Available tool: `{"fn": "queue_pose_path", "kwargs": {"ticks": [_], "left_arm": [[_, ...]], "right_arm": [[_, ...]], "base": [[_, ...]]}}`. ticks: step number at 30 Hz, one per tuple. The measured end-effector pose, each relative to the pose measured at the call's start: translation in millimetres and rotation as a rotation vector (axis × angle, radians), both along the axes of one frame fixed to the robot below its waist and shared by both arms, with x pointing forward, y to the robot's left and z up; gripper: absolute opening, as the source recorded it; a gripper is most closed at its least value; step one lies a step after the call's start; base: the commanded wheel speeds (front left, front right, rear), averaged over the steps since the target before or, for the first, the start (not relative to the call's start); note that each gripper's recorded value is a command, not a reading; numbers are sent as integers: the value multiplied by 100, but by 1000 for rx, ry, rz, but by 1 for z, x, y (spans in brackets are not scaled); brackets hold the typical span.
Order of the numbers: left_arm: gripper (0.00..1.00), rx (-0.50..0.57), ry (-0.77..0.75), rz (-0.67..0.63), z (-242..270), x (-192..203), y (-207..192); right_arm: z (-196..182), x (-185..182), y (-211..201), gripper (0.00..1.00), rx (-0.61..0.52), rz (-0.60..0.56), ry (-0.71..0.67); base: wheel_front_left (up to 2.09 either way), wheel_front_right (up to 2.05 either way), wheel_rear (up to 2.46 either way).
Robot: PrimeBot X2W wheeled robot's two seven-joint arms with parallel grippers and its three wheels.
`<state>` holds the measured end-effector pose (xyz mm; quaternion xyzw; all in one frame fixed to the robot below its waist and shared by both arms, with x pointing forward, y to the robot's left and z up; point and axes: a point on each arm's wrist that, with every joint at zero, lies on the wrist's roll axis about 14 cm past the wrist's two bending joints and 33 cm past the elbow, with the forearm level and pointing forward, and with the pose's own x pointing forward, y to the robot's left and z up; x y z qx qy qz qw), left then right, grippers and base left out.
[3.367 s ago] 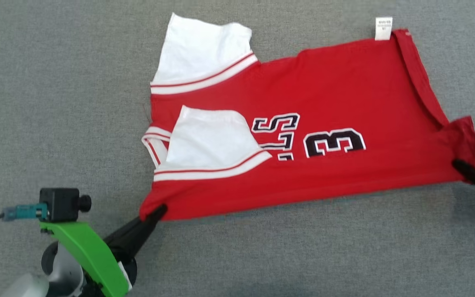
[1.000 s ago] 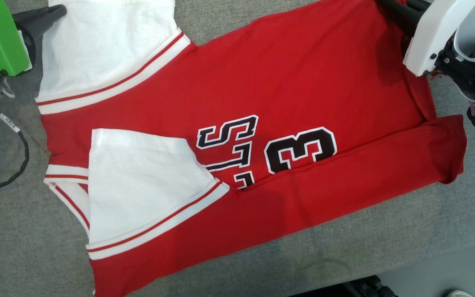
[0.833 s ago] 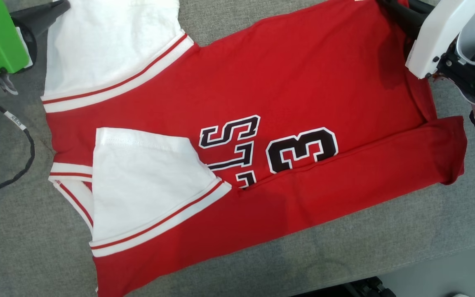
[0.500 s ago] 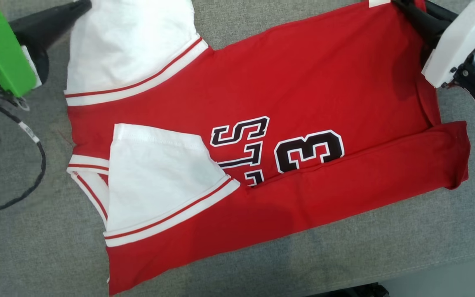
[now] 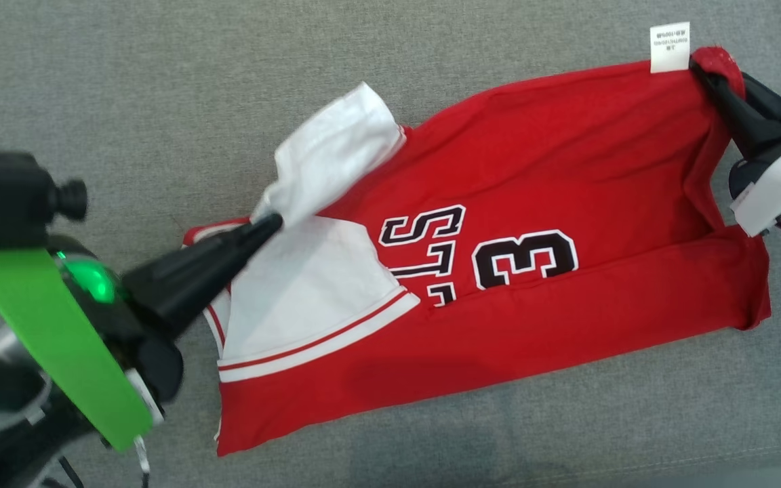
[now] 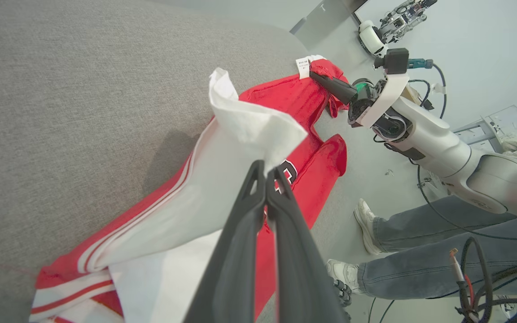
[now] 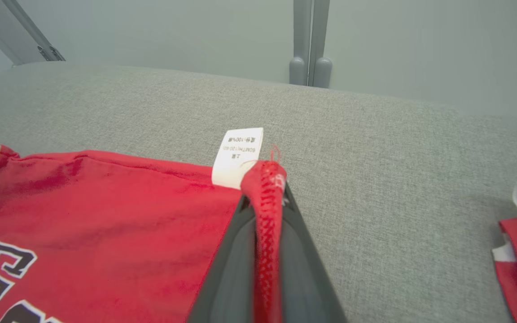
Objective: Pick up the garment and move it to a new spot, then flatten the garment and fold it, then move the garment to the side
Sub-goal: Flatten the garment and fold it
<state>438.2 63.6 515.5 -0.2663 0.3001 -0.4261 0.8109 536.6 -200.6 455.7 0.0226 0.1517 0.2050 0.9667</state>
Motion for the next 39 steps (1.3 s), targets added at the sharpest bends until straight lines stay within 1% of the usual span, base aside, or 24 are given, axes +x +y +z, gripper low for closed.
{"fn": "queue_pose_path", "kwargs": {"ticks": [5, 9, 14, 19, 22, 27, 31, 34, 37, 39], "left_arm": [[0, -79, 70, 13, 0, -50, -10], [0, -107, 119, 58, -8, -72, -11], [0, -126, 162, 153, -19, -84, -2], [0, -154, 175, 201, -20, -94, 2], [0, -176, 190, 221, -21, -98, 1], [0, -182, 255, 265, -40, -104, 2], [0, -221, 308, 277, -50, -111, -8], [0, -254, 345, 290, -55, -115, -13], [0, -245, 372, 300, -64, -118, -11], [0, -257, 393, 312, -68, -120, -12]], "right_arm": [[-5, -13, 4, 0, -84, 72, -60], [-9, -19, 6, 0, -140, 121, -110], [-12, -26, 2, 0, -194, 153, -133], [-20, -42, 1, 0, -268, 210, -126], [-13, -40, -2, 0, -319, 230, -160], [3, -35, 3, 0, -368, 268, -240], [9, -40, 13, 0, -390, 316, -277], [3, -49, 15, 0, -414, 356, -263], [5, -54, 21, 0, -414, 382, -274], [5, -57, 22, 0, -428, 399, -280]], "base": [[0, 0, 0], [0, 0, 0], [0, 0, 0], [0, 0, 0], [0, 0, 0], [0, 0, 0], [0, 0, 0], [0, 0, 0], [0, 0, 0], [0, 0, 0]]}}
